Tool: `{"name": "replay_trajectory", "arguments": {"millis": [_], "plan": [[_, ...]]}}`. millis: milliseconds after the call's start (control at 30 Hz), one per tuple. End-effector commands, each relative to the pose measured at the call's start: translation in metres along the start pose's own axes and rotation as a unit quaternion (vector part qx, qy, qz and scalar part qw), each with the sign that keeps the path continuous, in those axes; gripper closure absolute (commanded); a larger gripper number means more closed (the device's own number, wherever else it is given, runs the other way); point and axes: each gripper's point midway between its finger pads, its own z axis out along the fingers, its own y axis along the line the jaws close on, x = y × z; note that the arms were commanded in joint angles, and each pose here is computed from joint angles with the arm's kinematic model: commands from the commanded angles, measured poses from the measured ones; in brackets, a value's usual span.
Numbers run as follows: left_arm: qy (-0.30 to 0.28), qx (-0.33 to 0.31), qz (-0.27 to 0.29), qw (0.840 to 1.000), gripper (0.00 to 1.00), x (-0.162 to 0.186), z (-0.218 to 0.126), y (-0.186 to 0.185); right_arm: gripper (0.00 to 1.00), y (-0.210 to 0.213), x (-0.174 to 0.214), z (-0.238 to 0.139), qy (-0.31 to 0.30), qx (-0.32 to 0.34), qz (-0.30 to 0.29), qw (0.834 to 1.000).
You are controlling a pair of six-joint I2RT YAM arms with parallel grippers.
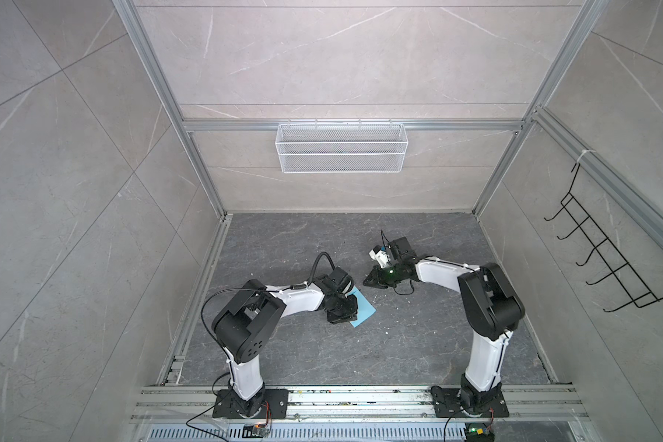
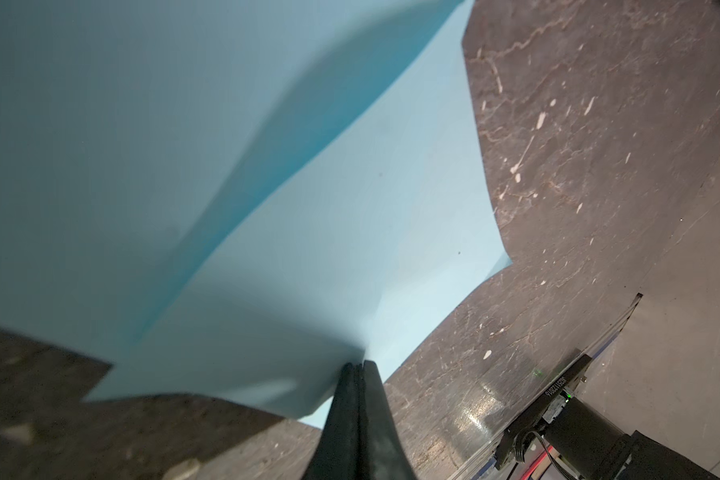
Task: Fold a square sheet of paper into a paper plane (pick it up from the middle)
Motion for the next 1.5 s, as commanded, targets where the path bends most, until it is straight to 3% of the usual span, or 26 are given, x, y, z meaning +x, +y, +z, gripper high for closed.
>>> {"name": "replay_trajectory", "arguments": {"millis": [0,333,800,1067,1467], "plan": [[0.027,-0.066,-0.012,0.997,1.0,0.02,0.004,0.036,0.91,0.012,0.028,0.003,0.025,-0.016,0.013,0.999],[0.026,-0.062,-0.009,0.998,1.0,0.02,0.003,0.034,0.96,0.016,0.036,0.035,0.05,-0.03,0.023,0.998],[0.02,-0.044,0.001,0.999,1.0,0.015,-0.003,0.021,0.96,-0.014,0.031,0.054,0.064,0.011,0.036,0.997],[-0.032,-0.004,0.024,0.999,0.98,-0.018,-0.024,-0.02,0.97,-0.032,0.042,0.056,0.074,0.041,0.05,0.995],[-0.038,-0.015,0.008,0.999,0.98,-0.038,-0.004,-0.023,0.96,-0.04,0.05,0.059,0.072,0.047,0.076,0.993]]}}
